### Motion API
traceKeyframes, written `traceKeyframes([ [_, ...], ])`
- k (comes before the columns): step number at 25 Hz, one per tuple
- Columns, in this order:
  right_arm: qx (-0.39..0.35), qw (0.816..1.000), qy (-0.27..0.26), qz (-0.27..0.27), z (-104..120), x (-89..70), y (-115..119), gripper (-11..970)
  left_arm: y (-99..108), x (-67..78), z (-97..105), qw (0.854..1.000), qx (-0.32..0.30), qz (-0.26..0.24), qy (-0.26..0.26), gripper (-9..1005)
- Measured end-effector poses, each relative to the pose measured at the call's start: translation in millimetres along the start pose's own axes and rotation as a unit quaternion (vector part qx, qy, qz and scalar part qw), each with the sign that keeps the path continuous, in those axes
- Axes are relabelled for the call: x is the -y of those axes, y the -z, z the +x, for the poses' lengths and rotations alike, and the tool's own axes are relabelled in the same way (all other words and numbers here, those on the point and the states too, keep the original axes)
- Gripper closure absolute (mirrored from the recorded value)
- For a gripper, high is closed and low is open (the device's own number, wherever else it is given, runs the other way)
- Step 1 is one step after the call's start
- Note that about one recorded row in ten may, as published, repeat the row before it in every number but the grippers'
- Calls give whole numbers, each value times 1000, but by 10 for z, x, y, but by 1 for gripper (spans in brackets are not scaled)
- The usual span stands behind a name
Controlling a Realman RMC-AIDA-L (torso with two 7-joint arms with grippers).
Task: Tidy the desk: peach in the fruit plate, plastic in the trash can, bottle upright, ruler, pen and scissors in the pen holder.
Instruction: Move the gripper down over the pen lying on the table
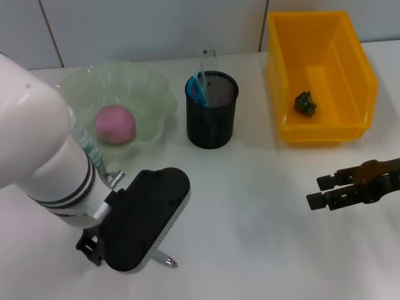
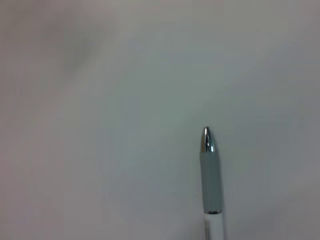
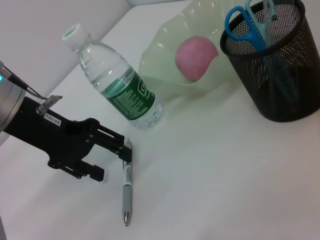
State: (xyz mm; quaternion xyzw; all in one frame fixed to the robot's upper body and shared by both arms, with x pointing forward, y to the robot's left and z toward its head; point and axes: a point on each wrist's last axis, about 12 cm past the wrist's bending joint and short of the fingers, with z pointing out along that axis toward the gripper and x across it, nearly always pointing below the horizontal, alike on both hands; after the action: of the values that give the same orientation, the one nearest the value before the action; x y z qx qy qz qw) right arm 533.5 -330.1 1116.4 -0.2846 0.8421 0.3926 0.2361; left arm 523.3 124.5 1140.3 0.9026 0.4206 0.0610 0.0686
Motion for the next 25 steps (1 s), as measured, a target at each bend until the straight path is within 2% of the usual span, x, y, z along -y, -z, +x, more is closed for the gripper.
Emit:
traceKeyframes([
  [10,2,1000,1,1,-40,-1,-11,121,-22,-38,-7,1000,-10,14,-10,238],
  [14,2,1000,1,2,-45,0,-10,121,-62,-79,-66,999,-1,29,-20,238],
  [25,3,1000,0,2,-33,-1,-11,121,-89,-183,-90,999,10,23,-26,251],
])
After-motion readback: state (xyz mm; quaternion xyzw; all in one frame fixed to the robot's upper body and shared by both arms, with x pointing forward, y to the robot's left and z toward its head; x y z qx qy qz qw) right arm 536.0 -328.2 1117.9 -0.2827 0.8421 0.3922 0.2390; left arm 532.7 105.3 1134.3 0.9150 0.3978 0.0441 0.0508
